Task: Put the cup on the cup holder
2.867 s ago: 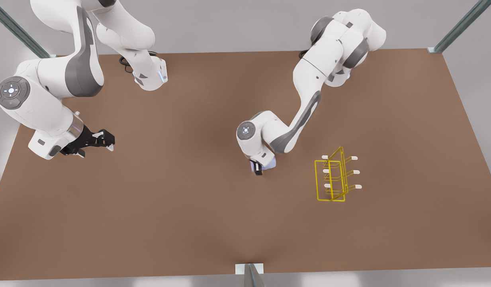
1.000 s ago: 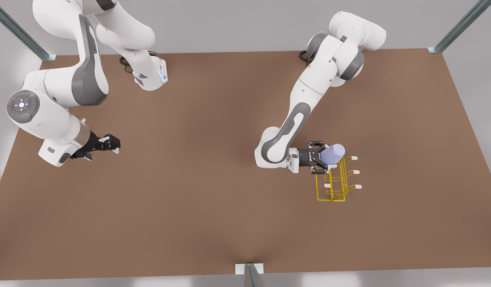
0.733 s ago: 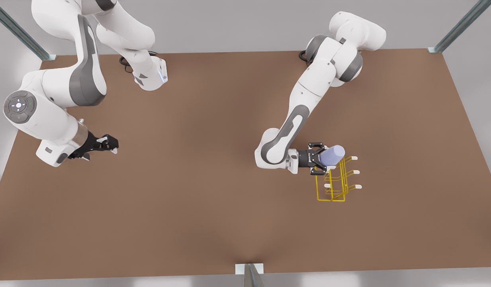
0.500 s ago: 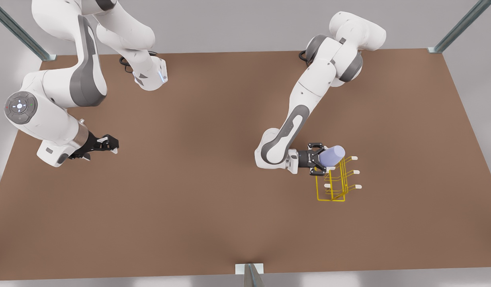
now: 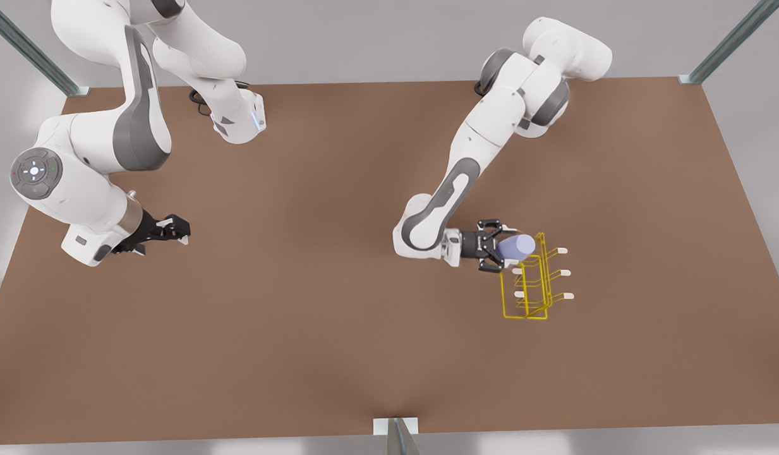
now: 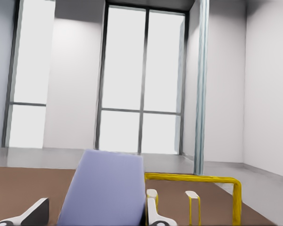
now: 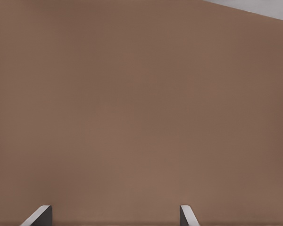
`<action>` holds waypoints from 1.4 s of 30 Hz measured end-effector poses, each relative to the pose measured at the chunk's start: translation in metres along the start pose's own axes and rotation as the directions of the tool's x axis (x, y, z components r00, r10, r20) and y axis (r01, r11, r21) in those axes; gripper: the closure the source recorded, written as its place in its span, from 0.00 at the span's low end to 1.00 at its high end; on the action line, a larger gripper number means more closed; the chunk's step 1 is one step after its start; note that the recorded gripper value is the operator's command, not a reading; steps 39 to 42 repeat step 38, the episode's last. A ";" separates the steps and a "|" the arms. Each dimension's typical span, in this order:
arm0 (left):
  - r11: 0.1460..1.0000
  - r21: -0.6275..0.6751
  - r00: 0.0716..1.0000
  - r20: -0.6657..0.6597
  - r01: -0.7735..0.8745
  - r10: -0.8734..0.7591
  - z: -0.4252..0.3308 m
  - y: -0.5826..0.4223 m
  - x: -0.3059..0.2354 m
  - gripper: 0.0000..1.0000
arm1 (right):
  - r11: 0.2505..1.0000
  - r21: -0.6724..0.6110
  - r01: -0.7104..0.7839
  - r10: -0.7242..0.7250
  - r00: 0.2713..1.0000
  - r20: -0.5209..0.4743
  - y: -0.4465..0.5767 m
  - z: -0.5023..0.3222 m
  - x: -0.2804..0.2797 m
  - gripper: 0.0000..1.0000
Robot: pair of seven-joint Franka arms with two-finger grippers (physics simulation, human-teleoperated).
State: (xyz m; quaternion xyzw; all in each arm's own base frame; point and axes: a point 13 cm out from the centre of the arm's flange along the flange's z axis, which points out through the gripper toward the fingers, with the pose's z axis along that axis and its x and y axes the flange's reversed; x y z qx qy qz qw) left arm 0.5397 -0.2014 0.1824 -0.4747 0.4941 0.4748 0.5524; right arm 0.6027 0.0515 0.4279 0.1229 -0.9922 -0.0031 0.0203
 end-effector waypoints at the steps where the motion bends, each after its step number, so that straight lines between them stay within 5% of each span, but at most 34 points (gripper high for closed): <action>1: 1.000 0.010 1.000 -0.003 -0.004 0.004 -0.009 0.005 0.001 0.00 | 1.000 0.000 0.000 0.000 1.000 0.000 0.000 0.000 0.000 0.00; 7: 0.995 0.094 0.992 -0.119 -0.030 0.041 -0.115 0.065 -0.012 0.00 | 1.000 0.000 0.003 -0.003 1.000 -0.001 0.001 0.001 -0.001 0.00; 9: 0.992 0.124 0.969 -0.240 -0.028 0.057 -0.161 0.085 -0.038 0.00 | 1.000 -0.001 0.004 -0.004 1.000 -0.002 0.002 0.002 -0.001 0.00; 11: 0.994 0.088 0.880 -0.475 0.071 -0.021 -0.201 0.066 -0.124 0.00 | 1.000 -0.001 0.004 -0.004 1.000 -0.001 0.002 0.002 -0.001 0.00; 15: 0.972 -0.199 0.599 -0.766 0.126 -0.235 -0.074 -0.013 -0.300 0.00 | 1.000 -0.001 -0.002 0.002 1.000 0.002 -0.001 0.001 -0.001 0.00; 19: 0.955 -0.284 0.411 -0.883 -0.085 -0.226 0.088 -0.035 -0.333 0.00 | 1.000 0.000 -0.001 0.001 1.000 0.005 -0.001 0.000 -0.001 0.00; 23: 0.925 -0.139 0.221 -0.973 -0.354 -0.062 0.205 -0.007 -0.286 0.00 | 1.000 0.000 0.004 -0.004 1.000 0.005 0.002 0.000 -0.002 0.00; 30: 0.825 0.463 -0.099 -0.884 -0.323 0.457 0.147 -0.025 -0.233 0.00 | 1.000 -0.001 0.005 -0.005 1.000 0.005 0.003 0.002 -0.003 0.00; 38: 0.595 0.777 -0.228 -0.630 -0.208 0.743 0.131 -0.051 -0.202 0.00 | 1.000 0.000 0.005 -0.005 1.000 0.009 0.004 -0.002 -0.003 0.00; 42: 0.595 0.777 -0.228 -0.630 -0.208 0.743 0.131 -0.051 -0.202 0.00 | 1.000 0.000 0.005 -0.005 1.000 0.009 0.004 -0.002 -0.003 0.00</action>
